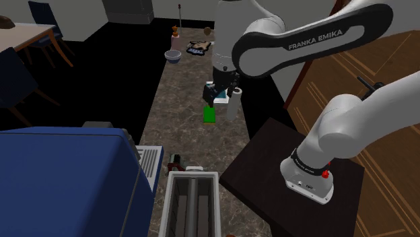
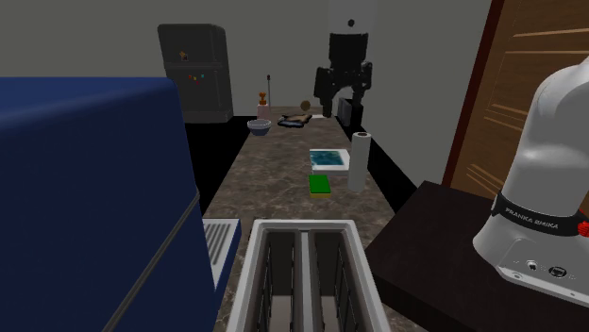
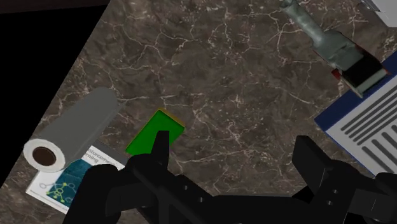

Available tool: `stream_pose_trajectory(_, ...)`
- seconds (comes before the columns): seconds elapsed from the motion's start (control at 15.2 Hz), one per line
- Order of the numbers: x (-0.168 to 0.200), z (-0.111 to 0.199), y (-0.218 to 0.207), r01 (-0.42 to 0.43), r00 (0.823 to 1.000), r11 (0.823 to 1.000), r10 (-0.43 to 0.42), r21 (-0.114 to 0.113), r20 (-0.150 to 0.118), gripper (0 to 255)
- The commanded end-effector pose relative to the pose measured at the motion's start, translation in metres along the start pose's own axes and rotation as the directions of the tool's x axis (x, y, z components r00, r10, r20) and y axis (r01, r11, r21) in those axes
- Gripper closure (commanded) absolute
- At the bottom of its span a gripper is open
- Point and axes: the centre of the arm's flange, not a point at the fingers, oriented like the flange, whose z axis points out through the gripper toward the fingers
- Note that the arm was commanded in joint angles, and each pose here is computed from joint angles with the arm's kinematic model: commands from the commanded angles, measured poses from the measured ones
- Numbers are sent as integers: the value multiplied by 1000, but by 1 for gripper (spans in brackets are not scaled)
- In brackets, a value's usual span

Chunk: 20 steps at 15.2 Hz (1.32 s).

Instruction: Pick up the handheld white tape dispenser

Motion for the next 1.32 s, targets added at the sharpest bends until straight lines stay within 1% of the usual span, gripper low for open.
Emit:
stream_pose_trajectory(0.0,-1,14,-22,-4,1000,1000,4,-2,-3,0)
stream_pose_trajectory(1.25,0,167,-226,-28,999,999,27,-39,-23,0)
